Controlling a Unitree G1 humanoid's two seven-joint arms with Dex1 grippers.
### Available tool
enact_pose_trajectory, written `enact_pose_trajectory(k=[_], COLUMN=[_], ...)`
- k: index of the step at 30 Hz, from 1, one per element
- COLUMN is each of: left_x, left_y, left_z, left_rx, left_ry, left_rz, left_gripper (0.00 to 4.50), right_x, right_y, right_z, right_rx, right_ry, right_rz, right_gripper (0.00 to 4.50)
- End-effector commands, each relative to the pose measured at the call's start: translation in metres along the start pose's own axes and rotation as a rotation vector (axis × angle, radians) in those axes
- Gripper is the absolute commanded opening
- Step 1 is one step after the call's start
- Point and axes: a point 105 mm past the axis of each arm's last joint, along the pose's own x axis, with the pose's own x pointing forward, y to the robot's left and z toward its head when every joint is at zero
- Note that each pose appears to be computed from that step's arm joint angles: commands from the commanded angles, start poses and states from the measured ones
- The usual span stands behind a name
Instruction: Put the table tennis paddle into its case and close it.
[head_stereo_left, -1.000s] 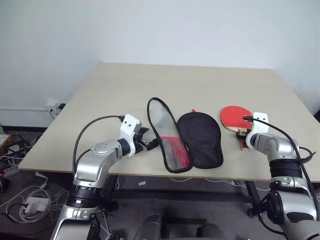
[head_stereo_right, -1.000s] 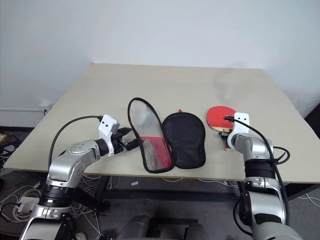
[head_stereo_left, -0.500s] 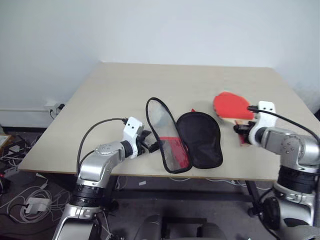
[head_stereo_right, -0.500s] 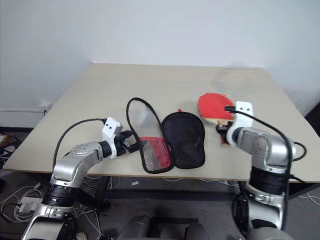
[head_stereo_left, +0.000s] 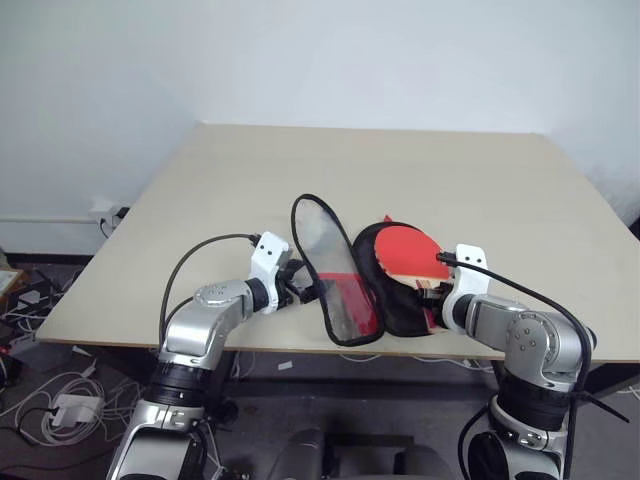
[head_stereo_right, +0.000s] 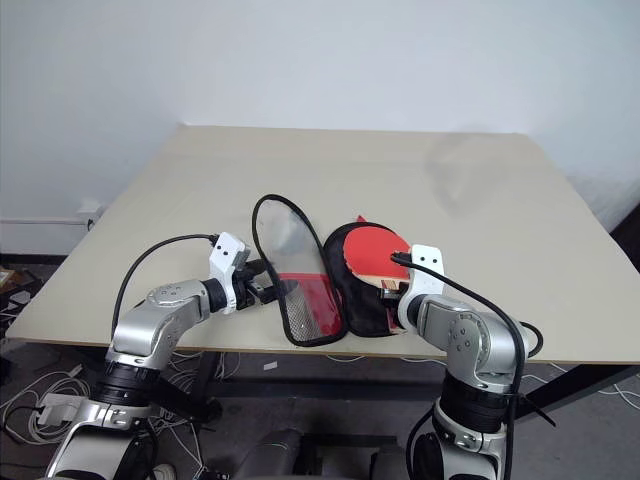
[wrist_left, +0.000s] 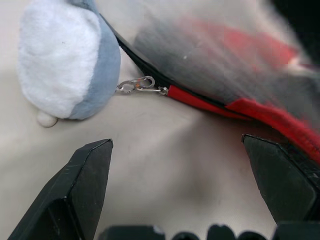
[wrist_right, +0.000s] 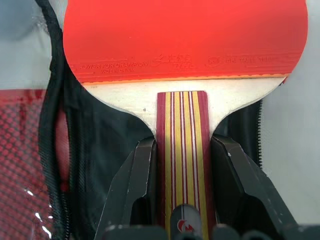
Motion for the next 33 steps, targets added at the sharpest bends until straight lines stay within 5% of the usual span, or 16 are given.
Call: enact_pose_trajectory(k=[1,14,22,33], left_x=[0.002,0.001,-0.004,-0.005], left_y=[-0.002,-0.002,0.0,0.001], left_z=[0.017,0.017,0.017,0.016], left_rx=[0.046,0.049,0.049,0.046], left_ry=[-0.043,-0.041,-0.045,-0.043], left_rz=[-0.012,-0.009,0.01,0.019], left_gripper=[4.5,4.5,4.5,4.5], right_x=[0.002,0.008,0.019,0.029], right_y=[0.0,0.028,0.042,0.008], right_z=[0.006,0.03,0.014,0.009], right_rx=[-0.007,-0.09,-0.136,-0.151], right_ry=[-0.046,-0.137,-0.093,-0.142], right_rz=[-0.033,0.038,0.08,-0.022], right_gripper=[1.16,1.16,1.16,1.16])
